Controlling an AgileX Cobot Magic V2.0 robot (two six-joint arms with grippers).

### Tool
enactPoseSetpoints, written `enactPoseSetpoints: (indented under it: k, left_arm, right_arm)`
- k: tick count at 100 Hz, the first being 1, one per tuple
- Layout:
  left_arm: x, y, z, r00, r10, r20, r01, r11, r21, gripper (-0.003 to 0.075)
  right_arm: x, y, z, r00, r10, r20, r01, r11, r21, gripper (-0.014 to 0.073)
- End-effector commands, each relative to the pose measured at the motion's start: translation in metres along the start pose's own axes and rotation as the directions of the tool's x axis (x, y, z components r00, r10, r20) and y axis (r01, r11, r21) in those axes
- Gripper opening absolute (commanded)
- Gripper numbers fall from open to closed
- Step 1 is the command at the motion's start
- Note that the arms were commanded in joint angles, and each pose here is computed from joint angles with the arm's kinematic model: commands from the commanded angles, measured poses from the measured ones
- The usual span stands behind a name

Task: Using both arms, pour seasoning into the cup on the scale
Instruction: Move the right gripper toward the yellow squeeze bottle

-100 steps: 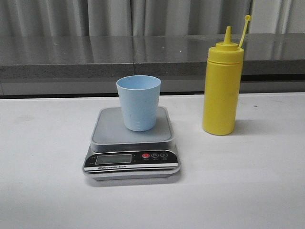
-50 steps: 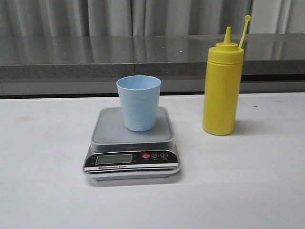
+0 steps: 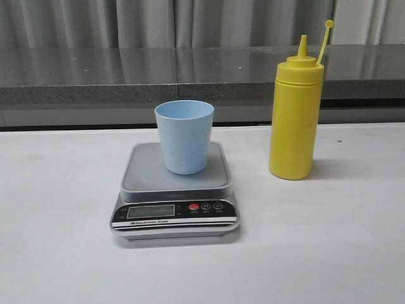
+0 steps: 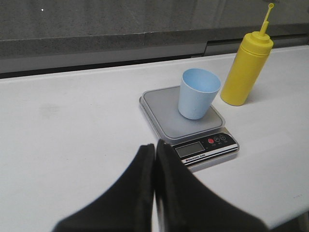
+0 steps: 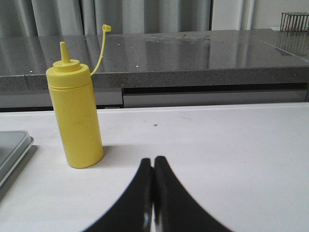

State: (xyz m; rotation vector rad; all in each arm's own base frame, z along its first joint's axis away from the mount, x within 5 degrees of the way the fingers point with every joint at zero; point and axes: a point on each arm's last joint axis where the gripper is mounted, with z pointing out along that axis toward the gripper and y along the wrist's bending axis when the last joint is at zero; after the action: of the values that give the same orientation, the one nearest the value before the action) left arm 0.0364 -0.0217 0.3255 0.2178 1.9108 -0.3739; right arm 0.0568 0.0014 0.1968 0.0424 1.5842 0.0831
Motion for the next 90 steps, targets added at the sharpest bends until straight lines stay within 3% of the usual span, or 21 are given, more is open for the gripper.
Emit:
enactPoseSetpoints:
  k: [1, 15, 38, 59, 73, 90]
  left_arm:
    - [-0.012, -0.002, -0.002, 0.997, -0.018, 0.08, 0.017, 1.0, 0.009, -0.002]
    - [-0.012, -0.002, -0.002, 0.997, -0.018, 0.08, 0.017, 1.0, 0.009, -0.002]
    - [-0.012, -0.002, -0.002, 0.997, -0.018, 0.08, 0.017, 1.0, 0.009, -0.002]
    - [-0.012, -0.002, -0.002, 0.996, -0.018, 0.082, 0.017, 1.0, 0.009, -0.002]
    - [-0.012, -0.002, -0.002, 0.996, -0.018, 0.082, 0.017, 1.0, 0.009, -0.002]
    - [-0.012, -0.002, -0.002, 0.996, -0.018, 0.082, 0.017, 1.0, 0.009, -0.002]
  right_arm:
    - [-0.025, 0.002, -0.005, 0.988, -0.005, 0.155, 0.008, 1.0, -0.015, -0.0068]
    - [-0.047, 0.004, -0.005, 0.985, 0.041, 0.168, -0.038, 0.999, -0.023, -0.0068]
    - [-0.078, 0.006, 0.008, 0.999, 0.038, -0.03, -0.038, 0.999, 0.002, -0.0068]
    - [-0.092, 0.009, 0.028, 0.992, 0.036, -0.117, -0.037, 0.999, -0.007, -0.0028]
    - [-0.092, 0.016, 0.041, 0.99, 0.027, -0.137, -0.036, 0.997, -0.067, 0.0163]
    - [-0.093, 0.028, 0.055, 0.993, 0.017, -0.117, -0.036, 0.986, -0.164, 0.0538]
